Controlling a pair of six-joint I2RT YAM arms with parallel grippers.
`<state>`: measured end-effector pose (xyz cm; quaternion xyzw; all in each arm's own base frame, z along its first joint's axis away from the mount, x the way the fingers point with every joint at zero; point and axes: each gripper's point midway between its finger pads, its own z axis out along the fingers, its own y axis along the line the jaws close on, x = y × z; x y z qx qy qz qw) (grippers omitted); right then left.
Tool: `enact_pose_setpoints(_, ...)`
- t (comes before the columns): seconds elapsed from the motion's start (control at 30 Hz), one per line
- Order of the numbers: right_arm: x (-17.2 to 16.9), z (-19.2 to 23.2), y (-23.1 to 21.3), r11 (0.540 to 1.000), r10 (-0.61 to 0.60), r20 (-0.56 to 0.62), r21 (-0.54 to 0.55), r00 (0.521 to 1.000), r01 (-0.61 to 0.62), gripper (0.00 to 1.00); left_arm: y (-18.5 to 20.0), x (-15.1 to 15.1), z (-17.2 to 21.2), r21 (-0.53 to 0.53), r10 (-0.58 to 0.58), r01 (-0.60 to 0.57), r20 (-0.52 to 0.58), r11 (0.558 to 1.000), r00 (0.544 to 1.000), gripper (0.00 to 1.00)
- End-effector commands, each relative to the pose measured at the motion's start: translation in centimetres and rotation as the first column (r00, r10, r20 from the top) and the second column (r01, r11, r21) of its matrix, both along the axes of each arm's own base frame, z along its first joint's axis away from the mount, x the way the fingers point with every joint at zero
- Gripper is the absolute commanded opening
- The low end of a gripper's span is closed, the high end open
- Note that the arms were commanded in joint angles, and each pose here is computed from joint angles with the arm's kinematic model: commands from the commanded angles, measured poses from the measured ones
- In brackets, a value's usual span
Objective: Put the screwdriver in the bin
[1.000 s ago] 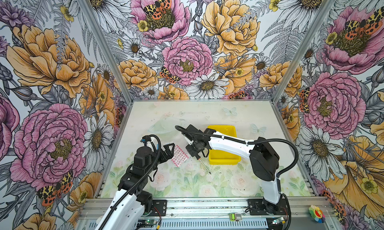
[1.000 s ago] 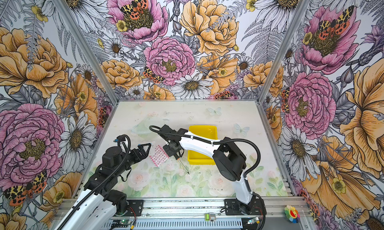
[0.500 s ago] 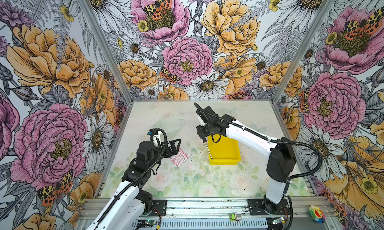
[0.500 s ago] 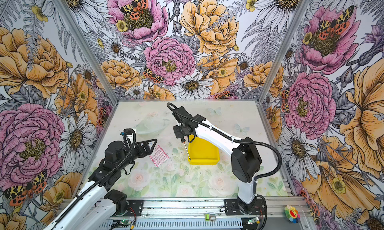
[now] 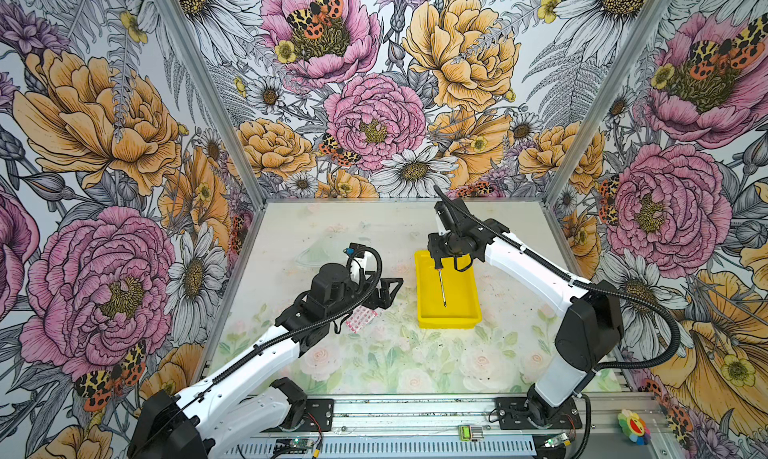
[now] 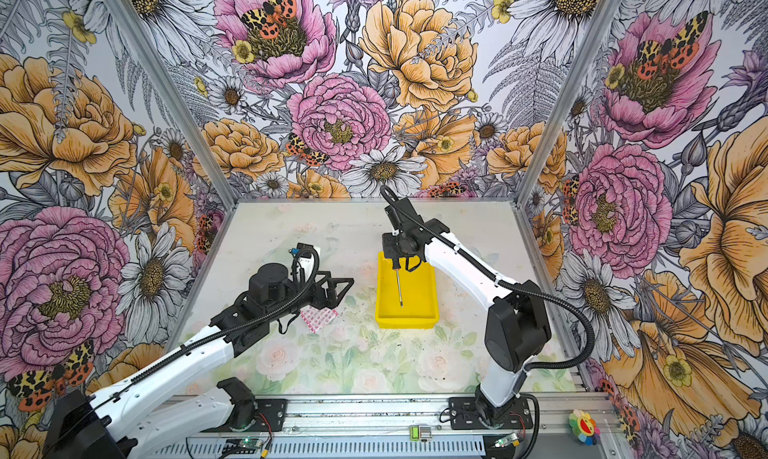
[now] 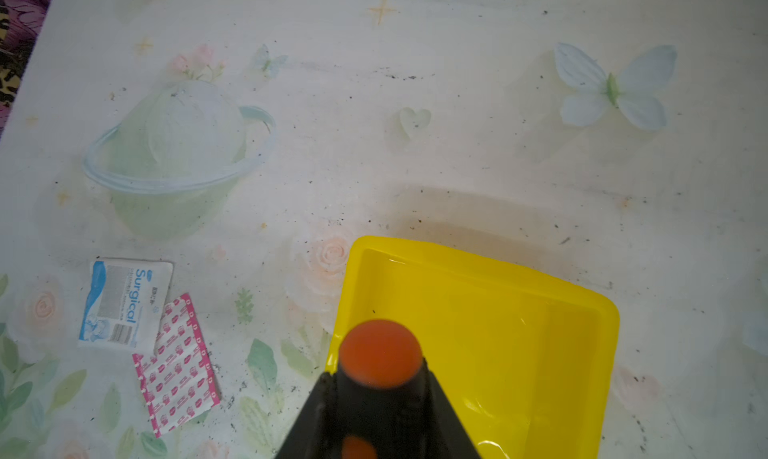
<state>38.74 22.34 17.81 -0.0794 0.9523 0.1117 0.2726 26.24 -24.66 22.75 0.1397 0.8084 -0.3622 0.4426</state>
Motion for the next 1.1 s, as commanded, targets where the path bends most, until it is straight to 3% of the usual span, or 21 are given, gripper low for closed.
enact_pose_setpoints(0.0,0.3,-0.3,-1.8,0.997,-0.081,0.009,-0.008,0.997,0.081,0.02,-1.8,0.5,2.2,0.007,-0.02,0.019,0.102,1.0,0.995,0.98)
enact_pose_setpoints(0.4,2.1,-4.6,-2.1,0.987,-0.158,-0.022,-0.033,0.987,0.158,0.02,-7.7,-1.8,0.5,0.069,-0.176,0.171,0.086,0.983,0.981,0.99)
enact_pose_setpoints(1.07,1.5,-12.1,-2.4,0.983,-0.171,-0.148,-0.096,0.974,0.158,0.03,-7.9,-2.6,-1.4,0.152,-0.179,0.167,0.068,0.974,0.981,0.99)
